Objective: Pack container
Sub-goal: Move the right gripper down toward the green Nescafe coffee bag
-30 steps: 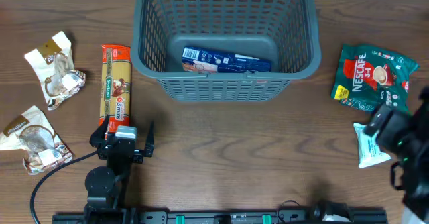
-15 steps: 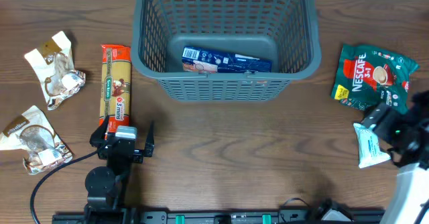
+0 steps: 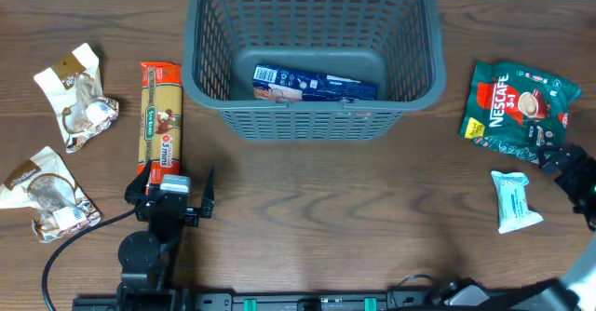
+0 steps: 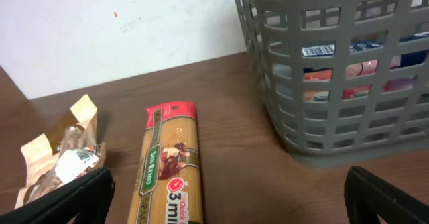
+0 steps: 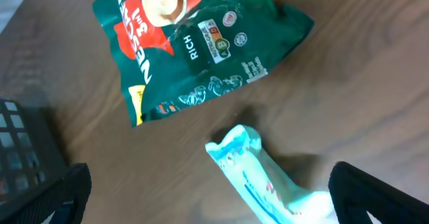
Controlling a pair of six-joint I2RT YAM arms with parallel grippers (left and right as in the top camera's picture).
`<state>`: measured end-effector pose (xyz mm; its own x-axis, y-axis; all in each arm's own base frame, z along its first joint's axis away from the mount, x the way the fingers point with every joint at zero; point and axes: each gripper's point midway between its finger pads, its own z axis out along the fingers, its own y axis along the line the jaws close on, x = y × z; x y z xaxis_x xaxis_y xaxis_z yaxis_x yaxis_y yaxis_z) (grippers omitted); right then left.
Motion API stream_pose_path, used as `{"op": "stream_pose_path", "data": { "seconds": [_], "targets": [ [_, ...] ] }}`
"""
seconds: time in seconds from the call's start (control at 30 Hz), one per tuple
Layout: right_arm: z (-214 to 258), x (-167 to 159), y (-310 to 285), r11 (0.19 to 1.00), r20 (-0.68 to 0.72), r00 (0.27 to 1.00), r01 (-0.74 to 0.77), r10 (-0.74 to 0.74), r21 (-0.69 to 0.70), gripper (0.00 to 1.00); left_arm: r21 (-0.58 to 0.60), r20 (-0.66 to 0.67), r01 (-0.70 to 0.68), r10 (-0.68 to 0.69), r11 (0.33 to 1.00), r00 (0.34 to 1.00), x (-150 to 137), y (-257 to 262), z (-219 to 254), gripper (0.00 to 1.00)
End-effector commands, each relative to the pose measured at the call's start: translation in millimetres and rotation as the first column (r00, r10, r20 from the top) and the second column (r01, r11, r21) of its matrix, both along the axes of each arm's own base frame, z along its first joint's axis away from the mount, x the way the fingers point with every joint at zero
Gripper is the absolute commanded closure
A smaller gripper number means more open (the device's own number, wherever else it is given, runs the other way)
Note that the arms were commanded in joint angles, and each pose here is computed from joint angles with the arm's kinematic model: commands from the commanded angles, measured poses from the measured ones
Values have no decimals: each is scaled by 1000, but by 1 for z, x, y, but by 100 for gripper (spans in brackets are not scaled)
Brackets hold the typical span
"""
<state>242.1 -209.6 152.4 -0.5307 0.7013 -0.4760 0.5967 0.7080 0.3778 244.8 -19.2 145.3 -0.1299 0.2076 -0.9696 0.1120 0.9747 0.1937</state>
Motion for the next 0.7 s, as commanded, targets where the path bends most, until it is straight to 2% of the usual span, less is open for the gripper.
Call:
{"op": "stream_pose_path", "data": {
  "seconds": [0.0,0.2,0.43,0.67],
  "targets": [
    [-11,4,-2,999,5,1000,-12,11,41,1,12,-35,18,-18,1000,999,-1,-3,-15,1],
    [-18,4,-22,999,-53,998,35,-34,26,1,12,-35,18,-18,1000,999,-1,-3,-15,1],
    [3,7,-49,997,-100,992,67,-71,-46,1,12,-35,18,-18,1000,999,-1,-3,-15,1],
    [7,20,-66,996,-159,987,25,-38,-84,1,12,-35,18,-18,1000,999,-1,-3,-15,1]
  ]
}}
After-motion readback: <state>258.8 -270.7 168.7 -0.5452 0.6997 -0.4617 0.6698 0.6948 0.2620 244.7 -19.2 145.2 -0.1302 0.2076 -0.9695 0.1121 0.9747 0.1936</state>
